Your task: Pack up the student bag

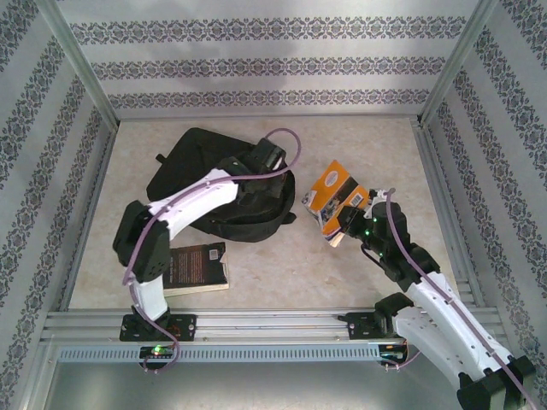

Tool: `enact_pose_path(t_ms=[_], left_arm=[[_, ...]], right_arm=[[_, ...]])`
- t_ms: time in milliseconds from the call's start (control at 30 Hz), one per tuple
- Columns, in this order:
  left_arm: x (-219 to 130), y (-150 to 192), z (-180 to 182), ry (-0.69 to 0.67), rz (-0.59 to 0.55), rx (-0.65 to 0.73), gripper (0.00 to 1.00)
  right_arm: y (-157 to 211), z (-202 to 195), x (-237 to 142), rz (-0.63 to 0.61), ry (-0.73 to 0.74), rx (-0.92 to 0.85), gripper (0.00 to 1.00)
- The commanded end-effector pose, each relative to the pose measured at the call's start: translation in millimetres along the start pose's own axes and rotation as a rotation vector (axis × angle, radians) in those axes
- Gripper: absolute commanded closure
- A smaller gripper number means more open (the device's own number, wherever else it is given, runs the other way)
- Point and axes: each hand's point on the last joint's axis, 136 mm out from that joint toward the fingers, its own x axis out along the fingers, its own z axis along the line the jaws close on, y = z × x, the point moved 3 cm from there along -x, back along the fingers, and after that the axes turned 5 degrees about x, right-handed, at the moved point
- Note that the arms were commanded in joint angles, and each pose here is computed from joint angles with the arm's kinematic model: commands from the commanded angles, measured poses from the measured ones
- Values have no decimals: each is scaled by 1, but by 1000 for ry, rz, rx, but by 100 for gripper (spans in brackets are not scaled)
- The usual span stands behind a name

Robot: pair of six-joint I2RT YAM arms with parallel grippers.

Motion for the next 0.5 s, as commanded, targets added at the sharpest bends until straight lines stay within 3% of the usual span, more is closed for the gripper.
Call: enact_pose_path(t_ms=[0, 267, 467], left_arm=[[-25, -18, -1, 74, -97, -14, 100], [-80, -44, 13, 118, -171, -25, 100], [-96, -52, 7, 195, -184, -30, 100]], right_arm=[[-27, 55, -15, -57, -232, -24, 100], [-34, 89, -33, -28, -372, -22, 100], [-27, 98, -6, 102, -414, 178, 100]])
